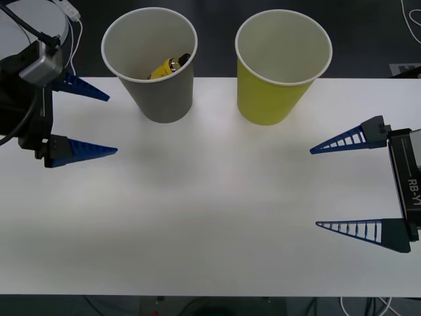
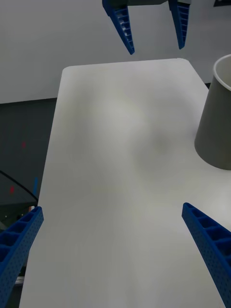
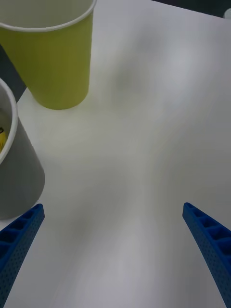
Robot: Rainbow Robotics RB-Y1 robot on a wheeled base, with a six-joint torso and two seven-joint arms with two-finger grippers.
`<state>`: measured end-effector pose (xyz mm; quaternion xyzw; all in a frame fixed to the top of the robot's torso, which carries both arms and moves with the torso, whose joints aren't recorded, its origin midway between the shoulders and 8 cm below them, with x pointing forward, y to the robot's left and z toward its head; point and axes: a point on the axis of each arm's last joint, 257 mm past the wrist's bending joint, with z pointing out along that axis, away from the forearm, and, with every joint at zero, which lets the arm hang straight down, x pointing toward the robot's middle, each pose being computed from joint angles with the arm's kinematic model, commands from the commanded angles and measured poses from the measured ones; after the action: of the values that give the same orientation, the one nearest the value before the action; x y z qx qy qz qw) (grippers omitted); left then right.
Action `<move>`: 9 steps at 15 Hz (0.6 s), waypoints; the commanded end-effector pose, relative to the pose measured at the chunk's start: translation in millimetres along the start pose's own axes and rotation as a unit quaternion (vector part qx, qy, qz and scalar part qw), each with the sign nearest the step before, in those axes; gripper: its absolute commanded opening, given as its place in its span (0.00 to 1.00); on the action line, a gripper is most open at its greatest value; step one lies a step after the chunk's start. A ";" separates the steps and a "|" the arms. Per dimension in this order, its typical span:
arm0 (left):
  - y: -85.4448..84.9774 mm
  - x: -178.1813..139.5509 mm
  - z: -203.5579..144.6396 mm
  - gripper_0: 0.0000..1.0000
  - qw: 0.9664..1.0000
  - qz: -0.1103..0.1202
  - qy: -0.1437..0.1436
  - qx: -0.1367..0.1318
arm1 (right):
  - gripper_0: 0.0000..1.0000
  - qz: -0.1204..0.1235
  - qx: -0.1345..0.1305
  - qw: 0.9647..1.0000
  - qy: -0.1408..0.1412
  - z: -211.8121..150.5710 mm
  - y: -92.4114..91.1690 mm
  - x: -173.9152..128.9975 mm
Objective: Put the can into the green bin and the plastic bottle into the gray bin
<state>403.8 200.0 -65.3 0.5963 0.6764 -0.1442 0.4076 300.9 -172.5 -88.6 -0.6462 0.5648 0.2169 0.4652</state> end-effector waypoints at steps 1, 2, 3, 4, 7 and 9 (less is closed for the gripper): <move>-19.0 7.3 1.4 1.00 0.999 0.017 -0.016 0.022 | 1.00 0.000 0.000 1.000 0.000 0.0 0.0 0.0; -24.0 9.8 2.2 1.00 0.999 0.026 -0.020 0.028 | 1.00 0.000 0.000 1.000 0.000 0.0 0.0 0.0; -29.4 12.8 3.1 1.00 0.999 0.033 -0.024 0.034 | 1.00 0.000 0.000 1.000 0.000 0.0 0.0 0.0; -33.4 15.6 4.0 1.00 0.998 0.037 -0.026 0.039 | 1.00 0.000 0.000 1.000 0.000 0.0 0.0 0.0; -45.9 22.6 4.5 1.00 0.997 0.051 -0.036 0.051 | 1.00 0.000 0.000 1.000 0.000 0.0 0.0 0.0; -52.9 27.1 2.6 1.00 0.996 0.063 -0.040 0.053 | 1.00 0.000 0.000 1.000 0.000 0.0 0.0 0.0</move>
<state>359.9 202.8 -100.5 0.6496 0.6149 -0.1785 0.4100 300.9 -172.5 -88.6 -0.6462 0.5648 0.2169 0.4652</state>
